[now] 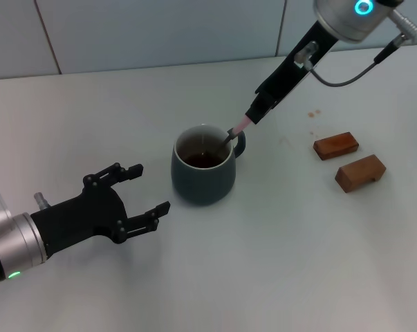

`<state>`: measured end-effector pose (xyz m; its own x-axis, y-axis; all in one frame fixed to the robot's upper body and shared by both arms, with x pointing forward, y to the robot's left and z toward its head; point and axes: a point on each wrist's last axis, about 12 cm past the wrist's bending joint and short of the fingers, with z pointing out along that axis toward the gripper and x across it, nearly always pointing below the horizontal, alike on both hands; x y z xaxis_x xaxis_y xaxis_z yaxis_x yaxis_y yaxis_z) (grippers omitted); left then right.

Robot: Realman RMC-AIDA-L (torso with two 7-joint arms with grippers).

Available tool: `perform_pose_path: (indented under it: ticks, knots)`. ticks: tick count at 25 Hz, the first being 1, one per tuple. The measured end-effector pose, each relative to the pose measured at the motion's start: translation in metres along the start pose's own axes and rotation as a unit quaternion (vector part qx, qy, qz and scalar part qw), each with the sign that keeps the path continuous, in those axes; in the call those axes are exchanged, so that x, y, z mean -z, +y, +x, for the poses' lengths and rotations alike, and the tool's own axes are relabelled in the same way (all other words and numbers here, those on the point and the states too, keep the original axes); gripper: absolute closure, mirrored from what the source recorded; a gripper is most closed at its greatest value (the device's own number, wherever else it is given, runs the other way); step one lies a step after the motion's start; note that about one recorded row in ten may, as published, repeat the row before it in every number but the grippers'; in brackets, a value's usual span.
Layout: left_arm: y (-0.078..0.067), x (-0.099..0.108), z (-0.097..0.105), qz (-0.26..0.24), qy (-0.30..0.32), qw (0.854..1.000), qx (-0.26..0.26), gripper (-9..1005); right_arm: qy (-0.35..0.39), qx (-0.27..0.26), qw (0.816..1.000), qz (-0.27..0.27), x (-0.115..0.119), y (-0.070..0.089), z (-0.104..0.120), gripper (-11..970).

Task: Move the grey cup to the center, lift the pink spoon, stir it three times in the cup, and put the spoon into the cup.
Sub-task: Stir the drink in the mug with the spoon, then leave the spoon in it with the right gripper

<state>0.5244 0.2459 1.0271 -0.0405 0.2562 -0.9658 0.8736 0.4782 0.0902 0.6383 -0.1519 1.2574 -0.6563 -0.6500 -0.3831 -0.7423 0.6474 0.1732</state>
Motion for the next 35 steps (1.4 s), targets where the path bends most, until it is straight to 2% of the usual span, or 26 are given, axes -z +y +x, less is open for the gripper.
perform_pose_path:
  ticks: [7,13,17,23,27,35]
  knots:
    - [0.001,-0.001,-0.001,0.001,-0.001,1.0,-0.002,170,-0.001,0.026,1.0,-0.014,-0.015,0.014,-0.014,833]
    - [0.0,-0.001,-0.001,0.002,-0.001,1.0,-0.001,170,-0.014,0.024,1.0,-0.001,-0.019,0.008,-0.018,831]
    - [-0.001,0.0,0.0,0.001,0.0,1.0,0.001,170,0.005,0.022,1.0,0.013,-0.016,0.003,-0.015,830]
    - [-0.001,0.0,0.0,0.002,0.0,1.0,0.0,170,0.027,0.03,0.999,0.001,-0.016,0.011,-0.014,828]
    - [0.0,0.0,0.0,0.002,0.0,1.0,-0.001,170,0.012,0.045,0.999,-0.002,-0.022,0.02,-0.023,827]
    - [-0.001,-0.001,0.0,0.003,0.0,1.0,-0.001,170,0.017,0.043,0.999,0.022,-0.024,0.014,-0.025,824]
